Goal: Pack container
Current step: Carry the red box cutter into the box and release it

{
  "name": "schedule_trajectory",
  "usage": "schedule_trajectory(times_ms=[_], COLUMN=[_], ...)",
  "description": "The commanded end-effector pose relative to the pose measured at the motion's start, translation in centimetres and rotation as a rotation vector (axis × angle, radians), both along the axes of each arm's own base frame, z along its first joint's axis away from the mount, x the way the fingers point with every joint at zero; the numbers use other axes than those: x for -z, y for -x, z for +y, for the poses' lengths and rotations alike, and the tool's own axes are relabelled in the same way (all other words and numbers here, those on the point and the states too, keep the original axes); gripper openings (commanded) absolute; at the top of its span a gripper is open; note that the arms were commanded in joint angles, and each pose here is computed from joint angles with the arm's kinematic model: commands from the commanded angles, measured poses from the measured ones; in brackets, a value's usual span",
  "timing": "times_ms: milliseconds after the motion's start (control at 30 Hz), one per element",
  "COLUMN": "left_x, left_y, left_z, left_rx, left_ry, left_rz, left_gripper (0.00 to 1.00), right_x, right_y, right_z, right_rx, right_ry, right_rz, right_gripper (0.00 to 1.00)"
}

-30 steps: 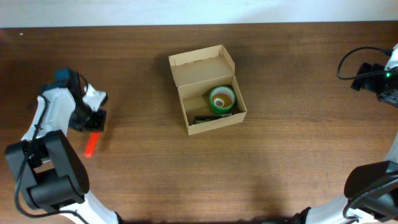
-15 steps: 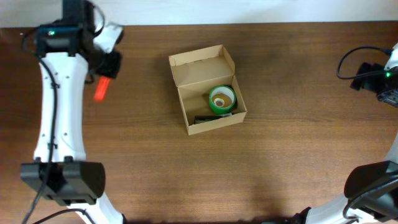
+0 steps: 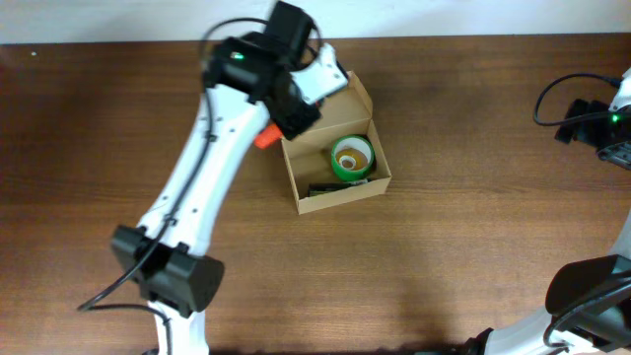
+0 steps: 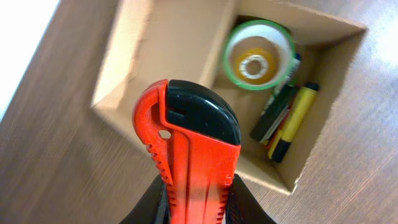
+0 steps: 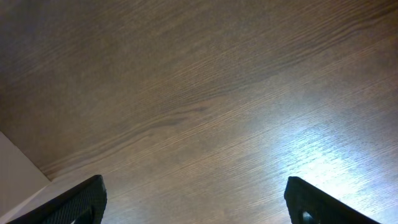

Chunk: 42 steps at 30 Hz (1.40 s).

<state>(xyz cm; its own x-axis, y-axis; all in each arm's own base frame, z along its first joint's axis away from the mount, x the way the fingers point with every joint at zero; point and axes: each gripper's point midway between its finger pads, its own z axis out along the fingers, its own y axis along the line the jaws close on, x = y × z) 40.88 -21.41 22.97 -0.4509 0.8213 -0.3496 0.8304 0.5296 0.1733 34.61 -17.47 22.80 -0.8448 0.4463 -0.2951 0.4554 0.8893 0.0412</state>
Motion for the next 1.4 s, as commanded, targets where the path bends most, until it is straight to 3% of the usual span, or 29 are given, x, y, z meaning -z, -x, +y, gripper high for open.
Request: schedule_trajectory(times_ms=[0, 267, 667, 900, 1367], left_x=[1.0, 6.6, 13.4, 14.5, 18.5], left_y=[0.9, 3.4, 1.4, 0.6, 1.8], left_z=[-2.7, -8.4, -8.0, -6.7, -7.4], left_rx=[0.143, 0.315, 0.290, 0.244, 0.250], left_ry=[-0.048, -0.148, -0.197, -0.153, -0.157], left_rz=[-0.008, 0.065, 0.159, 0.212, 0.305], left_gripper=[0.02, 0.01, 0.01, 0.01, 0.02], right_x=[-0.8, -0.8, -0.7, -0.7, -0.7], right_y=[0.2, 0.2, 0.3, 0.3, 0.3], right_z=[0.3, 0.4, 0.5, 0.5, 0.5], right_rx=[-0.006, -0.007, -0.008, -0.008, -0.008], right_ry=[0.005, 0.001, -0.004, -0.004, -0.004], right_rz=[-0.021, -0.020, -0.018, -0.018, -0.018], right_gripper=[0.92, 0.92, 0.92, 0.92, 0.92])
